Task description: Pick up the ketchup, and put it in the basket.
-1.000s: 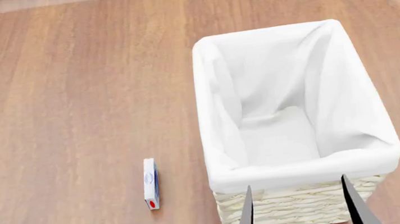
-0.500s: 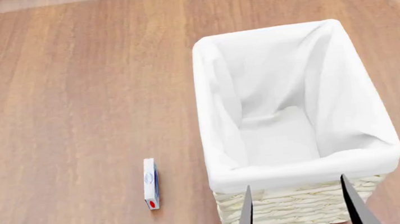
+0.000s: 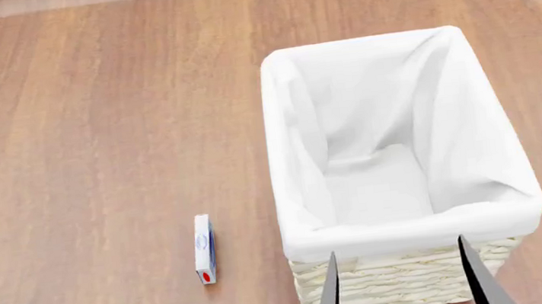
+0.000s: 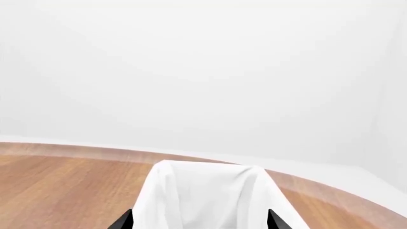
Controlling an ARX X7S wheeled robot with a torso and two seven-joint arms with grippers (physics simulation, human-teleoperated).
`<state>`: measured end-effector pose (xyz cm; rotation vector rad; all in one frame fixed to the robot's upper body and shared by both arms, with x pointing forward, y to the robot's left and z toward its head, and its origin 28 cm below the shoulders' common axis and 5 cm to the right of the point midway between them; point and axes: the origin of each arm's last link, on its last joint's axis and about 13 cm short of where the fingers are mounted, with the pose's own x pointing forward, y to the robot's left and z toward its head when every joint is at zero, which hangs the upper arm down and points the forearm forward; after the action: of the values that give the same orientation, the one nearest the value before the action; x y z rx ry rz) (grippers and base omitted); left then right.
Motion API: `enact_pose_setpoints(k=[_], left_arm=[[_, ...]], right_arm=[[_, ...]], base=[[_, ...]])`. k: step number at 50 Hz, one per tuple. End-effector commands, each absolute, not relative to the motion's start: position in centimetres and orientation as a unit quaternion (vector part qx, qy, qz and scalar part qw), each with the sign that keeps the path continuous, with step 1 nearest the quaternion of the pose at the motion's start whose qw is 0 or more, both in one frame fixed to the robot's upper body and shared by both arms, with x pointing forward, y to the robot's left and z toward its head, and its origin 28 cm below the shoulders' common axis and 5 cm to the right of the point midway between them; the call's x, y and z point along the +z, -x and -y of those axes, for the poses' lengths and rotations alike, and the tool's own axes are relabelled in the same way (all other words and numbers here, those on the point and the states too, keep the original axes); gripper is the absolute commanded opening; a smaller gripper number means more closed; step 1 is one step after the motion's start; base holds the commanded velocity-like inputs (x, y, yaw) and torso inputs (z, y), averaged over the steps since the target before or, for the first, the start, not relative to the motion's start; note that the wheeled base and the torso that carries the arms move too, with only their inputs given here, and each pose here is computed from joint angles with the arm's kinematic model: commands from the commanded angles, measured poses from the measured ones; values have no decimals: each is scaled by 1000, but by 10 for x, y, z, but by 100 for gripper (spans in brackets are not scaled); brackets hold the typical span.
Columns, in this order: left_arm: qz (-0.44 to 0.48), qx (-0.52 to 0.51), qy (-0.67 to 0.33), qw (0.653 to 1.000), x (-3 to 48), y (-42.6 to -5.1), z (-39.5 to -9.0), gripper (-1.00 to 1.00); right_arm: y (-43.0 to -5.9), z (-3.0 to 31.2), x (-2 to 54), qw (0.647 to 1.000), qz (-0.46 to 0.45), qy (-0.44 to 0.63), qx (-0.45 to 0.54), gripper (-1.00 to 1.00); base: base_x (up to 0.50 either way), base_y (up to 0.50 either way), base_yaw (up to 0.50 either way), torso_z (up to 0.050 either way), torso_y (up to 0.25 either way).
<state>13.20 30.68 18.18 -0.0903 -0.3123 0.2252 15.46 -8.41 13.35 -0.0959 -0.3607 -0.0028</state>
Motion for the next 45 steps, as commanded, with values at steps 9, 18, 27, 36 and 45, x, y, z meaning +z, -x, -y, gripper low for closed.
enact_pose_setpoints(k=[9,18,27,36,45], left_arm=[[139,-47,8,989,228,-160,-283,-100],[125,-100,5,987,251,-182,-275,-100],[96,-167,-48,980,271,-199,-266,-100],[41,-264,-60,962,281,-221,-251,-100],[7,-302,-109,947,295,-236,-240,-100]], right_arm=[[-154,84,135,982,181,48,-1,100],[-155,84,134,983,180,47,1,100],[-154,84,135,983,180,47,0,100],[-154,84,135,983,180,46,1,100],[-154,85,135,982,181,45,-1,100]], base=[[0,0,0,0,0],[0,0,0,0,0],[0,0,0,0,0],[0,0,0,0,2],[0,0,0,0,0]])
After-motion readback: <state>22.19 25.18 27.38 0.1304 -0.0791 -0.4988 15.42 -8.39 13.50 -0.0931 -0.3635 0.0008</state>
